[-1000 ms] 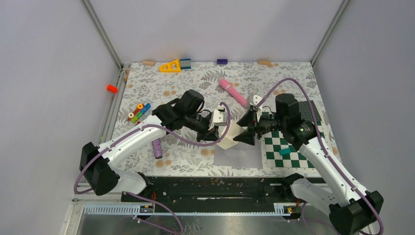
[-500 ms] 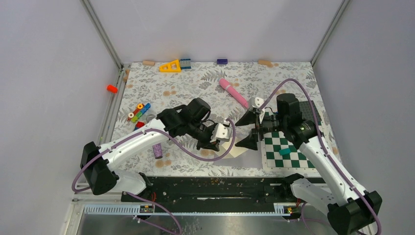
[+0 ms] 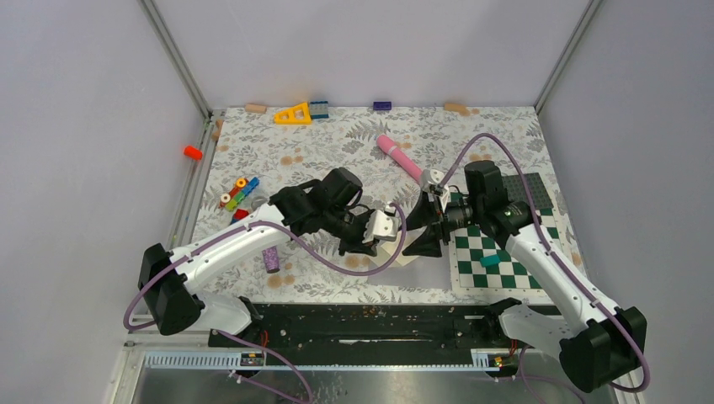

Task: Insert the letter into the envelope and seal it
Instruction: Fold the letter.

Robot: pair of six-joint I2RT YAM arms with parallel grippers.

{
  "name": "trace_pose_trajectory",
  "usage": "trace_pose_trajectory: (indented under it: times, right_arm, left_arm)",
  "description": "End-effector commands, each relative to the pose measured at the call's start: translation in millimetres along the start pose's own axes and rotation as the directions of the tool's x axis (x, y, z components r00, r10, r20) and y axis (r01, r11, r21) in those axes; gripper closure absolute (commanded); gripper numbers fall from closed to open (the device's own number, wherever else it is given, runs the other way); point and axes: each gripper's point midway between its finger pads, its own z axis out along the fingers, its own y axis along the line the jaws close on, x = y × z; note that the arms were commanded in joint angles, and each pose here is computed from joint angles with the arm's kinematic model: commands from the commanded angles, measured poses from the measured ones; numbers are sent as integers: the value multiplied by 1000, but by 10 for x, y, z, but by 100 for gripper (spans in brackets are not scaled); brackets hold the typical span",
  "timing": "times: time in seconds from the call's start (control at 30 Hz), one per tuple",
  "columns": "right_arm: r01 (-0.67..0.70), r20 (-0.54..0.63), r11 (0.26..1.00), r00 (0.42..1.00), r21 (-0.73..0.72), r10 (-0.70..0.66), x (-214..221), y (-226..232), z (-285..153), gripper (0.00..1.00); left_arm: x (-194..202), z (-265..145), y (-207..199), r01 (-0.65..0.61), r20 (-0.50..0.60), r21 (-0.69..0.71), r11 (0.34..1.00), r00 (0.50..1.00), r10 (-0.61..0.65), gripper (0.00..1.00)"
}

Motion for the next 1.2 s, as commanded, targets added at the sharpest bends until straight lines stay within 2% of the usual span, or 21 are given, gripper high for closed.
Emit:
trace_pose_trajectory:
  times: [0.0,0.17,0.23,0.27,0.33,0.4,0.43,0.47,0.57,0.63,0.9,1.03,1.17]
  right_arm:
    - [-19,-7,999,1000,-49,19,22,74,26,32]
    - [-34,-18,998,999,-49,33,51,60,34,54]
    - [-34,-20,998,999,-45,33,55,55,35,73]
    - [-31,-20,999,999,-43,30,54,53,34,78]
    - [-24,-23,999,999,-30,23,58,39,28,99]
    - [-4,-29,1000,1000,-3,4,50,15,14,100]
    - [10,-35,1000,999,11,-10,50,0,5,100]
    - [23,-40,999,999,28,-21,44,-16,-7,100]
    - [49,-53,996,998,72,-45,41,-67,-33,100]
    - [57,-60,994,997,88,-52,57,-92,-41,100]
    - [30,-65,997,998,77,-26,81,-110,-11,100]
    - [31,-72,996,997,80,-25,100,-126,-1,100]
    - [41,-78,995,996,87,-34,98,-134,6,100]
  left_arm:
    - [-252,-101,147,-48,54,-82,995,997,53,100]
    - [-265,-120,180,-35,69,-90,995,997,42,100]
    - [-271,-129,191,-28,78,-89,996,996,35,100]
    - [-267,-133,199,-24,79,-90,996,996,31,100]
    - [-252,-138,211,-17,82,-89,996,996,24,100]
    - [-246,-139,210,-14,84,-87,996,996,21,97]
    - [-248,-142,207,-14,86,-86,996,996,21,88]
    - [-256,-150,197,-14,90,-81,997,996,21,78]
    - [-304,-190,132,-18,105,-49,999,994,23,34]
    - [-366,-224,113,-15,125,-38,999,992,20,22]
    - [-535,-234,160,41,187,-20,999,982,-36,22]
    - [-569,-209,165,66,206,-3,998,976,-64,28]
    - [-567,-177,210,88,209,-12,996,974,-84,39]
